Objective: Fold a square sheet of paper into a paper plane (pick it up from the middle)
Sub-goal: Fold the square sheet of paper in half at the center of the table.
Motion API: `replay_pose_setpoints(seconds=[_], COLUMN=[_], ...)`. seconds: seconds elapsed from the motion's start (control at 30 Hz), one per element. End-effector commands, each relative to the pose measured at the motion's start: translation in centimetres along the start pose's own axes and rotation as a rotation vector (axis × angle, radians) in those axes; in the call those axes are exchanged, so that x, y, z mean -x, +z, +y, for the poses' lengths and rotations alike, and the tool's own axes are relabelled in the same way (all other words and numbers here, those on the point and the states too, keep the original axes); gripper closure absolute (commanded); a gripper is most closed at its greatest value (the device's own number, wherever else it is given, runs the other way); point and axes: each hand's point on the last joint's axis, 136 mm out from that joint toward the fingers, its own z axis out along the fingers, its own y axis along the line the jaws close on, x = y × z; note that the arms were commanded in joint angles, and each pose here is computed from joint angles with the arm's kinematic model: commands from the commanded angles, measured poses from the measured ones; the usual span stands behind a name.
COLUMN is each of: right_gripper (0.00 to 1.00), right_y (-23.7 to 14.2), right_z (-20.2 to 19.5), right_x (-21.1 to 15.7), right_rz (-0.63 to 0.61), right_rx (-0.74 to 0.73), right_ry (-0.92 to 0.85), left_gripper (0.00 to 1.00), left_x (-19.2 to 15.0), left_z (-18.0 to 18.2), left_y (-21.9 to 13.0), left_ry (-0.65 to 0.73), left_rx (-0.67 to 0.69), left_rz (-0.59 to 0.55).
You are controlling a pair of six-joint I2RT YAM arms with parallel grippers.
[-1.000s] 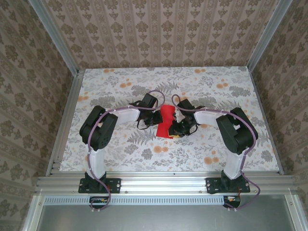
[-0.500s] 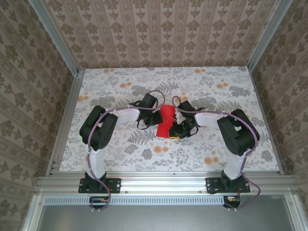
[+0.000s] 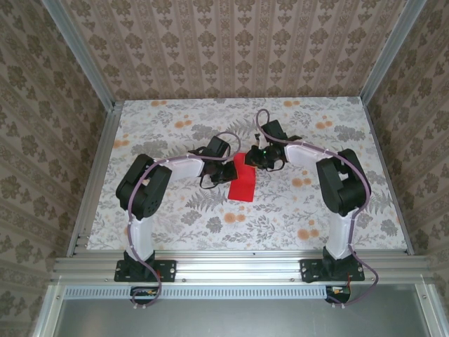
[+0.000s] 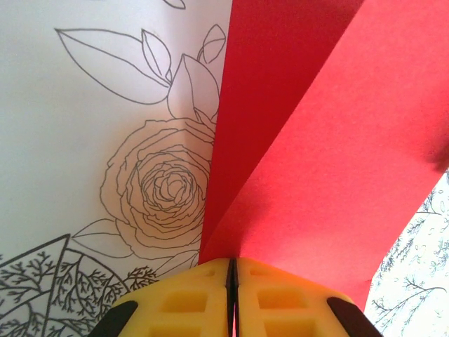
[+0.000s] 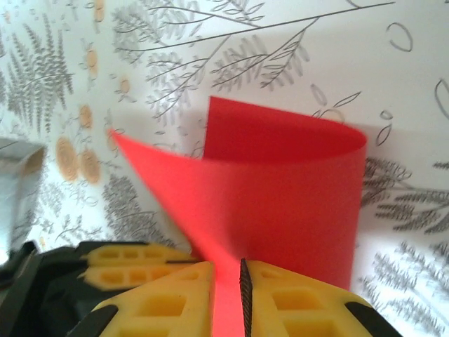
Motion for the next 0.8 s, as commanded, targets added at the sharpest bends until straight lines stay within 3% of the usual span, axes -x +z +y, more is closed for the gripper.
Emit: replay_pose_setpoints(seconds=[0.0,0.43,0.77], right_gripper=[0.81,0.80,0.80], right_y=[1.0,2.5,0.0], right_z=[-0.1,-5.6,-1.7], right_x=[-0.3,2.2,3.6], right_rz=[0.037,-0.018,-0.072], right_rx=[0.008,-0.057,0.041], right_ry=[-0.001,0.110,0.027], left_gripper=[0.88,0.89,0.89], left_x=[-2.5,-3.1,-3.0], left_z=[3.2,3.7,3.5], left_y=[1.2,1.2,1.2], left_ry=[-0.025,-0.020,-0.016], left_rx=[0.119,0.136,0.131], left_rz=[0.087,0.110,0.112])
